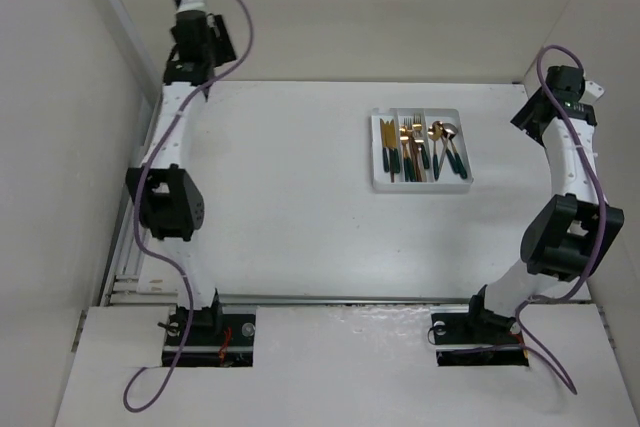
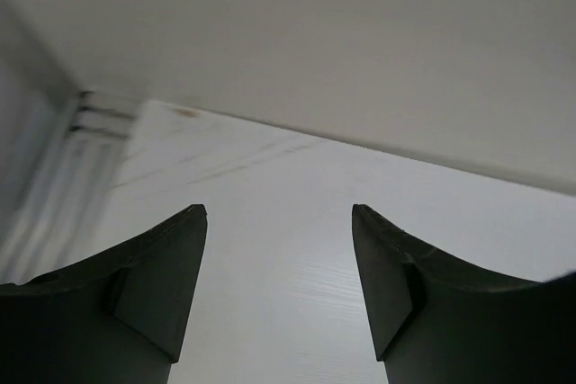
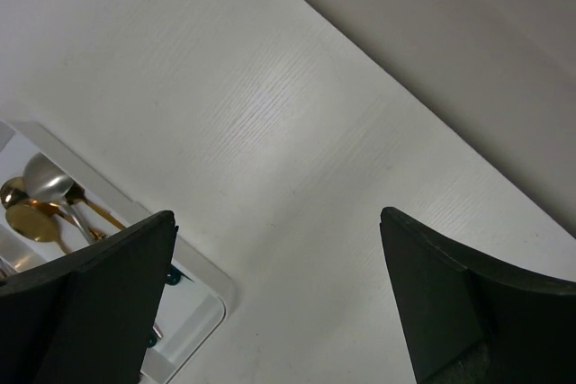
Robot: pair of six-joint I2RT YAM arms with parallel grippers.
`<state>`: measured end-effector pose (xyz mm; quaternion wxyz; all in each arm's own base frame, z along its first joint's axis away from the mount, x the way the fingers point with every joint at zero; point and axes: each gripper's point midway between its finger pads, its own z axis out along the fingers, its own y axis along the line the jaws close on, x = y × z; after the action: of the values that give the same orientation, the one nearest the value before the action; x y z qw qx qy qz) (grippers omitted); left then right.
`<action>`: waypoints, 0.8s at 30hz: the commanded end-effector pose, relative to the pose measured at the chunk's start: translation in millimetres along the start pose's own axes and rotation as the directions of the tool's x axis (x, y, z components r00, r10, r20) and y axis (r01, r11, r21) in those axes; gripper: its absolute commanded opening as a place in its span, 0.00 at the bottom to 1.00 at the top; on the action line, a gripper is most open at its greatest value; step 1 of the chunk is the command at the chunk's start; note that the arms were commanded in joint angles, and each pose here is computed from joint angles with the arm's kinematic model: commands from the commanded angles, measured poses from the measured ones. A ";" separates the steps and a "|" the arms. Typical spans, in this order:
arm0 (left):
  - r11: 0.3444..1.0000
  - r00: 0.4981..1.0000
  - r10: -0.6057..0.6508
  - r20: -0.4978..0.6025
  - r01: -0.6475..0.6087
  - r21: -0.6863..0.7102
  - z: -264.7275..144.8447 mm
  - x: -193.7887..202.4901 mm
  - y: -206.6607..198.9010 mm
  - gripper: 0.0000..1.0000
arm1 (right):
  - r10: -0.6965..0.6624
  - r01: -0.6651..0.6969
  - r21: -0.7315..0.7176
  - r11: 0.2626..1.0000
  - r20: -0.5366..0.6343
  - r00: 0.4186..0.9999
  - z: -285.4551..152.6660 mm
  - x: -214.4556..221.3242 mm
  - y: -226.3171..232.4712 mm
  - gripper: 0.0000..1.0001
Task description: Sort the eating utensils into containers
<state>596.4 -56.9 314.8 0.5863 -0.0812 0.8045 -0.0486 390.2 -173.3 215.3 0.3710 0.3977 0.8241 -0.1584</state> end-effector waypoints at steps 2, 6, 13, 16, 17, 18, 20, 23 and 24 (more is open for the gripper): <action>0.956 0.997 0.027 -0.068 -0.046 -0.290 -37.6 20.8 109.9 0.63 | 0.017 -0.015 -0.027 1.000 0.064 0.998 -4.6 -24.7 10.9 1.00; 0.933 0.996 0.037 -0.084 -0.064 -0.355 -56.5 37.9 128.8 0.67 | 0.028 -0.024 -0.047 0.999 0.082 0.996 -6.2 -31.4 15.2 1.00; 0.948 0.995 0.015 -0.095 -0.044 -0.314 -58.6 47.7 121.7 0.74 | 0.051 -0.045 -0.053 0.998 0.111 0.993 -15.8 -34.6 10.8 1.00; 0.954 0.995 0.004 -0.095 -0.032 -0.298 -57.7 48.4 118.2 0.75 | 0.054 -0.048 -0.056 0.997 0.117 0.992 -20.1 -32.2 7.5 1.00; 0.958 0.994 0.003 -0.106 -0.033 -0.286 -57.9 51.0 116.3 0.75 | 0.057 -0.052 -0.051 0.997 0.105 0.993 -17.5 -27.1 6.7 1.00; 0.958 0.995 -0.006 -0.104 -0.024 -0.287 -57.8 51.0 115.9 0.75 | 0.068 -0.061 -0.063 0.996 0.126 0.990 -22.9 -32.9 6.9 1.00; 0.960 0.993 -0.006 -0.116 -0.026 -0.280 -57.1 56.2 115.3 0.75 | 0.073 -0.066 -0.059 0.996 0.117 0.990 -23.1 -27.0 4.4 1.00; 0.961 0.991 -0.016 -0.136 -0.022 -0.276 -56.1 66.4 115.2 0.75 | 0.091 -0.084 -0.060 0.995 0.134 0.987 -26.0 -27.0 1.6 1.00; 0.960 0.989 -0.017 -0.149 -0.026 -0.278 -55.9 72.6 116.3 0.75 | 0.090 -0.083 -0.059 0.995 0.131 0.987 -26.8 -24.5 0.0 1.00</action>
<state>520.2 43.7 219.9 0.4820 -0.1501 0.8599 0.0751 385.8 -170.2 230.6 0.4031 0.4013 0.8086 -0.1506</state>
